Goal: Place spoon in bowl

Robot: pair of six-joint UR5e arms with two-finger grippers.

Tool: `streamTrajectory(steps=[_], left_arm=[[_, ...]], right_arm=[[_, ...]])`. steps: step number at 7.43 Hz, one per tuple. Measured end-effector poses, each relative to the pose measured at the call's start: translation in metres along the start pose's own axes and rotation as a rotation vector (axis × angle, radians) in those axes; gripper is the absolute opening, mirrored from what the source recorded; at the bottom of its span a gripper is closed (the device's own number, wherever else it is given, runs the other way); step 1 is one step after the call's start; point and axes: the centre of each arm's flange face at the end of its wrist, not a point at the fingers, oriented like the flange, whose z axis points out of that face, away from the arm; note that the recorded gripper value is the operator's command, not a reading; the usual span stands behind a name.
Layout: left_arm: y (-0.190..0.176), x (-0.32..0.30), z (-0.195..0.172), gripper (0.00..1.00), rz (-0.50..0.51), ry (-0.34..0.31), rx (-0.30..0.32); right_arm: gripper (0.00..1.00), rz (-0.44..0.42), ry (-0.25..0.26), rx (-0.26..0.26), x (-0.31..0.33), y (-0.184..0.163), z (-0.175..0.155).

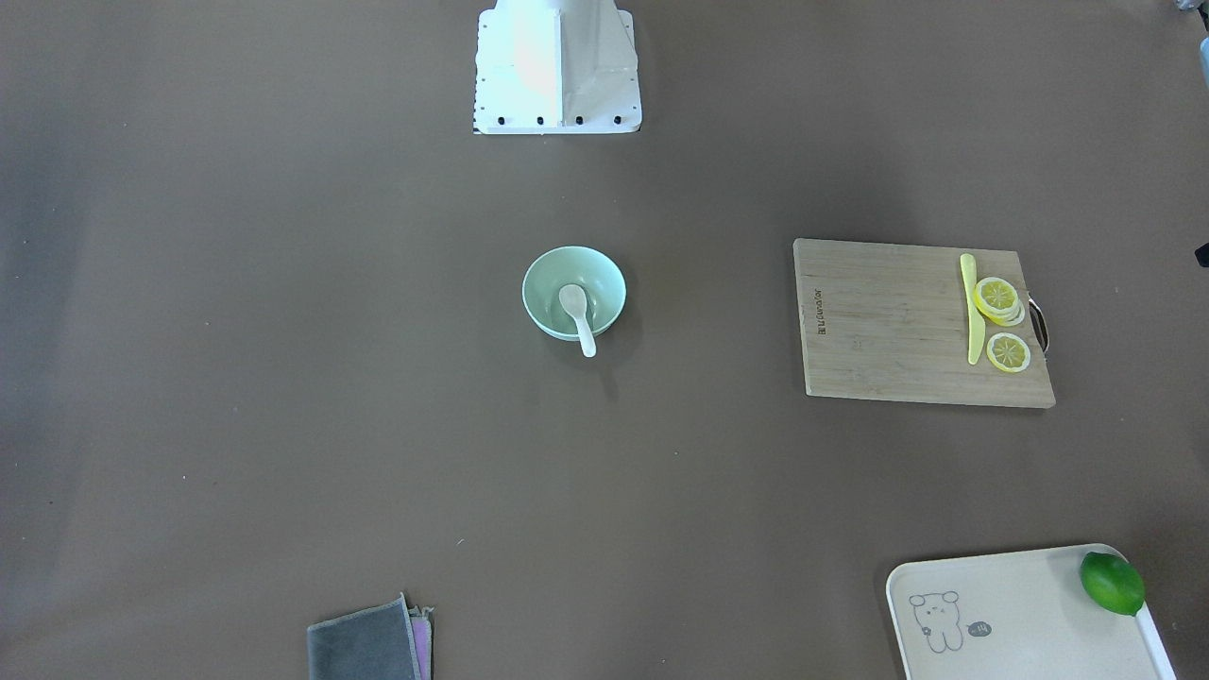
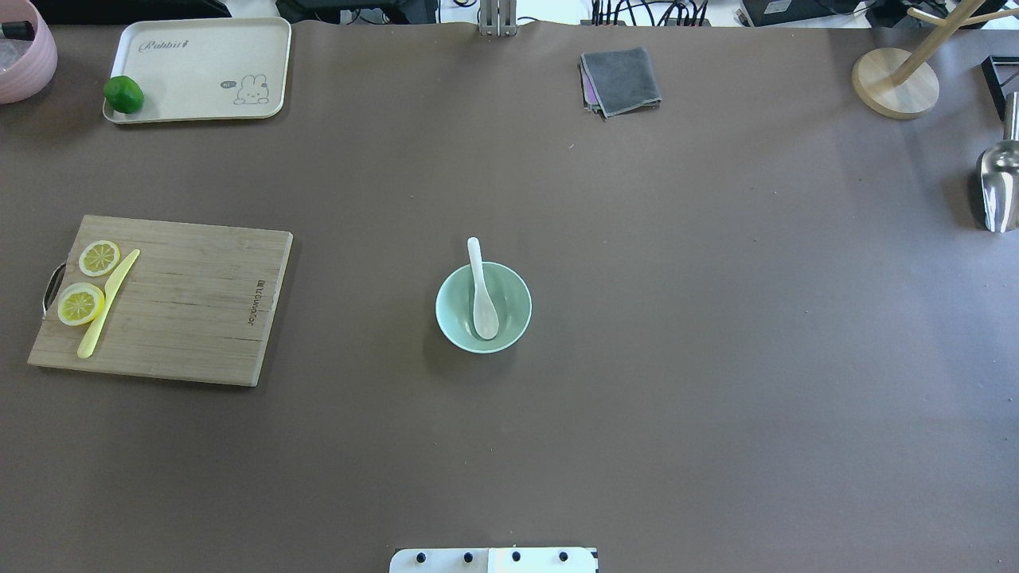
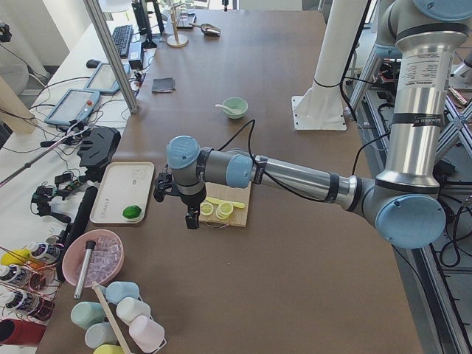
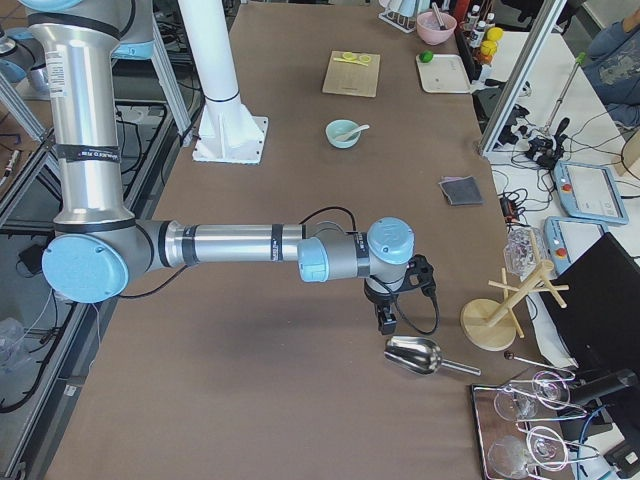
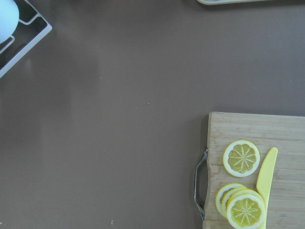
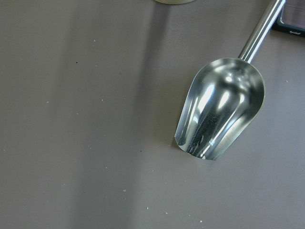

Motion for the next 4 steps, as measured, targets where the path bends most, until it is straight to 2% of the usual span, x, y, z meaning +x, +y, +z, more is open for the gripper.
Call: streamTrajectory(steps=[4], left_arm=[[-0.0018, 0.0076, -0.0059, 0.98, 0.015, 0.005, 0.012]], right_arm=[[1.0, -0.004, 0.023, -0.003, 0.0013, -0.0039, 0.0008]])
